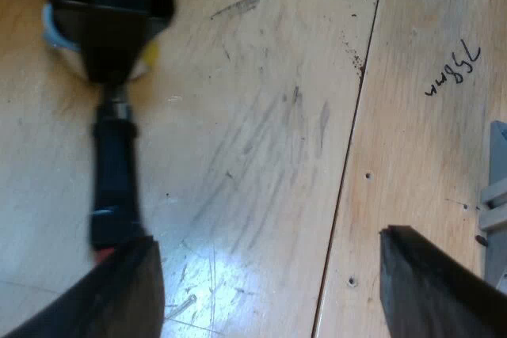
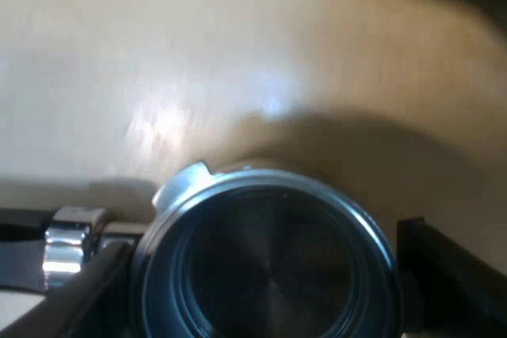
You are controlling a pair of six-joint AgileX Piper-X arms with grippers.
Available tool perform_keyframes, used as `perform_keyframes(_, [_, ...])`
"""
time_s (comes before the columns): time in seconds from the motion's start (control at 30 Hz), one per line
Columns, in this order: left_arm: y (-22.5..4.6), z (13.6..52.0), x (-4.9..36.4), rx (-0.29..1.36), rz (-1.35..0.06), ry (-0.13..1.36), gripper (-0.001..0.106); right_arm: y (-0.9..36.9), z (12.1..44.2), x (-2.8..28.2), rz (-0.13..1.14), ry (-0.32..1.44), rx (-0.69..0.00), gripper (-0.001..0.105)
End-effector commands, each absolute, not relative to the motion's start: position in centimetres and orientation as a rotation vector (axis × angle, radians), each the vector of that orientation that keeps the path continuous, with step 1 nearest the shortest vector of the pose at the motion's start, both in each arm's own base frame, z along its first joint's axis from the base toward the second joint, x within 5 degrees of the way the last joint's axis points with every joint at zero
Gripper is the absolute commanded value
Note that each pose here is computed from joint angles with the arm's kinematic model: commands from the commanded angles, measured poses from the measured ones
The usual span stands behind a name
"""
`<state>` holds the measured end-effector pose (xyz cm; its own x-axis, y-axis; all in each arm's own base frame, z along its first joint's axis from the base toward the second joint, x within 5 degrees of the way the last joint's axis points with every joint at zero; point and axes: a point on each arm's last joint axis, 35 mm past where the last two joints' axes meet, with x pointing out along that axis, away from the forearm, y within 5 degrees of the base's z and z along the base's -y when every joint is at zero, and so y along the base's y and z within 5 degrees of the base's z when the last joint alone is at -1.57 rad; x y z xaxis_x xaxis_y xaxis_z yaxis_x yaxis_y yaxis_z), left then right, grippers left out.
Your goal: Put the handle in the coffee machine
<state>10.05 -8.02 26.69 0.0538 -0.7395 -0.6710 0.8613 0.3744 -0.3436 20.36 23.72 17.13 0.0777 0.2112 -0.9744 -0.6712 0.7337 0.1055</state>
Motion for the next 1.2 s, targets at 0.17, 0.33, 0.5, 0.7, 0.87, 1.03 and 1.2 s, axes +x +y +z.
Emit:
perform_keyframes(0.17, [-8.0,26.7,10.1,0.194,-1.242,0.873,0.061,23.7,19.8,18.3,0.687,1.329,-0.435,0.0])
perform_keyframes(0.33, [-8.0,26.7,9.9,0.172,-1.279,0.88,0.061,23.3,21.5,17.8,0.66,1.313,-0.369,0.0])
perform_keyframes(0.5, [-8.0,26.7,9.8,0.179,-1.288,0.877,0.059,22.3,23.4,17.0,0.661,1.294,-0.349,0.0])
perform_keyframes(0.7, [-8.2,26.9,10.1,0.231,-1.303,0.81,0.059,21.2,25.1,16.2,0.668,1.28,-0.34,0.0])
perform_keyframes(0.87, [-8.4,27.2,10.5,0.241,-1.303,0.75,0.059,20.7,26.2,15.8,0.67,1.259,-0.302,0.0])
perform_keyframes(1.03, [-8.6,26.9,11.2,0.279,-1.259,0.684,0.065,20.8,26.9,15.8,0.666,1.259,-0.28,0.0])
perform_keyframes(1.2, [-8.7,25.9,11.5,0.295,-1.238,0.656,0.07,21.1,27.9,16.0,0.671,1.232,-0.265,0.0])
